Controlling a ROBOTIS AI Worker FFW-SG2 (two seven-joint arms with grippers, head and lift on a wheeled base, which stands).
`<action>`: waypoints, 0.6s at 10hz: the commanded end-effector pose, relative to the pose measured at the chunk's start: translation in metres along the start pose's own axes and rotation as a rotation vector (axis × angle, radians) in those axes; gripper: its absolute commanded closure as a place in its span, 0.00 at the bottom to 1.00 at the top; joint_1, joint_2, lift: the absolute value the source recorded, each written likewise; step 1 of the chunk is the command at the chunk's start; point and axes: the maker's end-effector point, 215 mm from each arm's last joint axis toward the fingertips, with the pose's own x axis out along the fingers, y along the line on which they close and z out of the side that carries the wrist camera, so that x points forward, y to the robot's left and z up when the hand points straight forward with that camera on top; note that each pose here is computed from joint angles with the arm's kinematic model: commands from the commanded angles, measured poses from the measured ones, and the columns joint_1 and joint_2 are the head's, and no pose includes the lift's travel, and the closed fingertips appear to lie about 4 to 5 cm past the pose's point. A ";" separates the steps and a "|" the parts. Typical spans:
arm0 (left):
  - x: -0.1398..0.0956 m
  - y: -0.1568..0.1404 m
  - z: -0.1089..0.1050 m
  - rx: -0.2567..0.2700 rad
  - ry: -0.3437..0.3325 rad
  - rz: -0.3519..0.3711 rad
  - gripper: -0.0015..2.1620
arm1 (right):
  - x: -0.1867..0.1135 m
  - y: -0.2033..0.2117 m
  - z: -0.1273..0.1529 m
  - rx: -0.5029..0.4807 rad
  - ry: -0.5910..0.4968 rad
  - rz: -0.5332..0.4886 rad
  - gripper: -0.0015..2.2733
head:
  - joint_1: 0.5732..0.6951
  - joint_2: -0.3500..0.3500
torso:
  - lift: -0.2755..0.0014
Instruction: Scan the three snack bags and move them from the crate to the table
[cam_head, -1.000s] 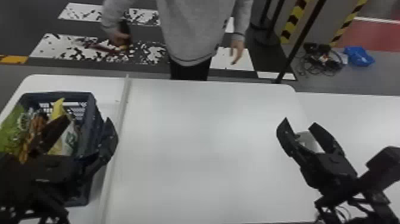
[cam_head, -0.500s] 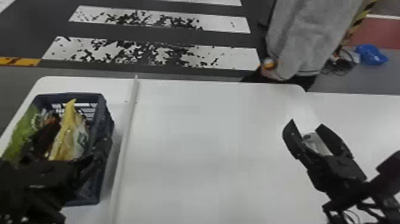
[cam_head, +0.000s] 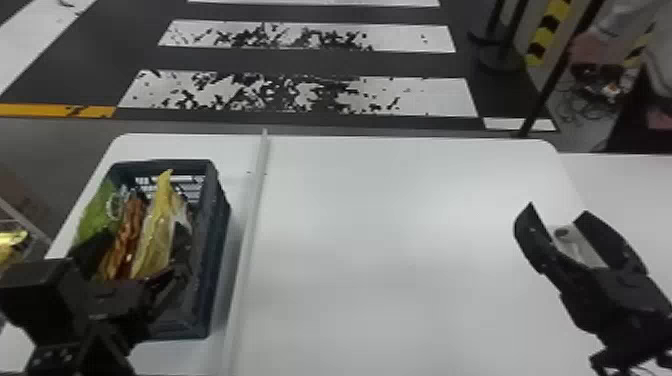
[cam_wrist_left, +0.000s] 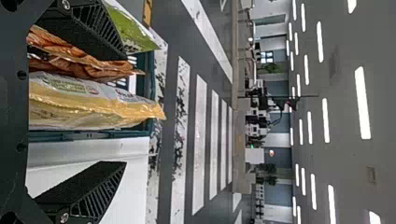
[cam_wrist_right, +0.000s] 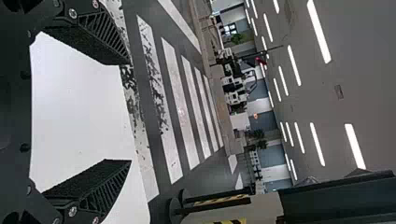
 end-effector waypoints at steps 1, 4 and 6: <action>0.007 0.002 -0.010 0.005 0.025 0.008 0.07 | -0.001 0.001 0.000 0.000 -0.003 0.002 0.07 | 1.00 0.55 | 0.77; 0.011 -0.002 -0.018 -0.012 0.039 -0.010 0.80 | -0.003 -0.001 0.006 -0.002 -0.022 0.000 0.07 | 1.00 0.56 | 0.77; 0.012 -0.004 -0.025 -0.007 0.067 -0.025 0.97 | -0.003 -0.001 0.010 -0.003 -0.035 -0.001 0.07 | 1.00 0.55 | 0.77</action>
